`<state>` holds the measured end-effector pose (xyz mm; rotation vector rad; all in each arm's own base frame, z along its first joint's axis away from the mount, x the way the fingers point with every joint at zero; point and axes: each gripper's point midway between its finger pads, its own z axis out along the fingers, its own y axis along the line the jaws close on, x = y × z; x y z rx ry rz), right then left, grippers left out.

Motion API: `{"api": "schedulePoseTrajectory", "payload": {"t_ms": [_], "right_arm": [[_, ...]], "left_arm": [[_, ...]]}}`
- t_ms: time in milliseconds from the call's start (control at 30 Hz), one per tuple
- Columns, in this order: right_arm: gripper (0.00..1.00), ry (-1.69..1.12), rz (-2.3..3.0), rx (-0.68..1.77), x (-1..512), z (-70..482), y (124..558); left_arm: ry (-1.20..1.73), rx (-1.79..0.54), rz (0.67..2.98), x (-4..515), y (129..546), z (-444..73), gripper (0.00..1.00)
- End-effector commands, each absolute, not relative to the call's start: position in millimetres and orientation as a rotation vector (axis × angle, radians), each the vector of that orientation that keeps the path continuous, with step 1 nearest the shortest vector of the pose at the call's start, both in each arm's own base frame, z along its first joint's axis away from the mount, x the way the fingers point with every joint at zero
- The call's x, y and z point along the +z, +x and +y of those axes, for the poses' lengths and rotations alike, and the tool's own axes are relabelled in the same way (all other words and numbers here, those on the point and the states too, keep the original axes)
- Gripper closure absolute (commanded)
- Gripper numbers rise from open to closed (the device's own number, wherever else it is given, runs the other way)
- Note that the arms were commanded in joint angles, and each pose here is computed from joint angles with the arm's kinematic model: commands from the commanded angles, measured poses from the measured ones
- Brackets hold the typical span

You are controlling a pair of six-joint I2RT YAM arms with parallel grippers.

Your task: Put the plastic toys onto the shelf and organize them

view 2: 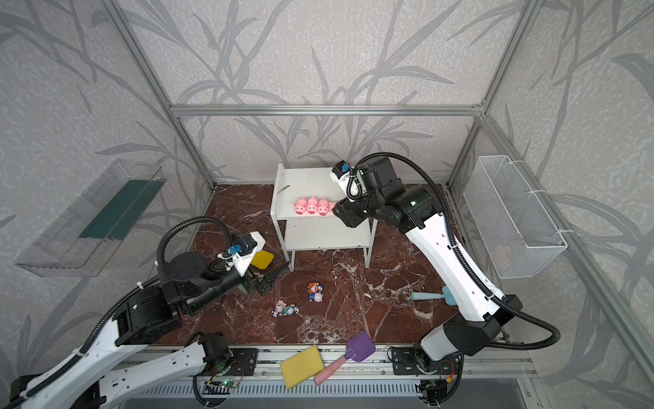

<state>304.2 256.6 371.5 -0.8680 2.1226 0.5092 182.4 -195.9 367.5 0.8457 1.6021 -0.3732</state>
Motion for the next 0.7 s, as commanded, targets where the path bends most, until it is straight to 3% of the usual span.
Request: {"api": "schedulePoseTrajectory", "payload": {"t_ms": [0,167,400,667], "right_arm": [[0.51,-0.896,2.111,0.542,367,262,306],[0.52,-0.895,2.117,0.553,364,261,308],[0.64,-0.877,2.114,0.563,365,260,310],[0.69,-0.796,2.134,0.514,366,248,318]], "left_arm": [[0.840,-0.386,1.594,369,182,-196,0.01],[0.840,-0.384,1.596,369,182,-196,0.01],[0.836,-0.385,1.596,369,182,-195,0.01],[0.834,-0.385,1.595,369,183,-195,0.01]]}}
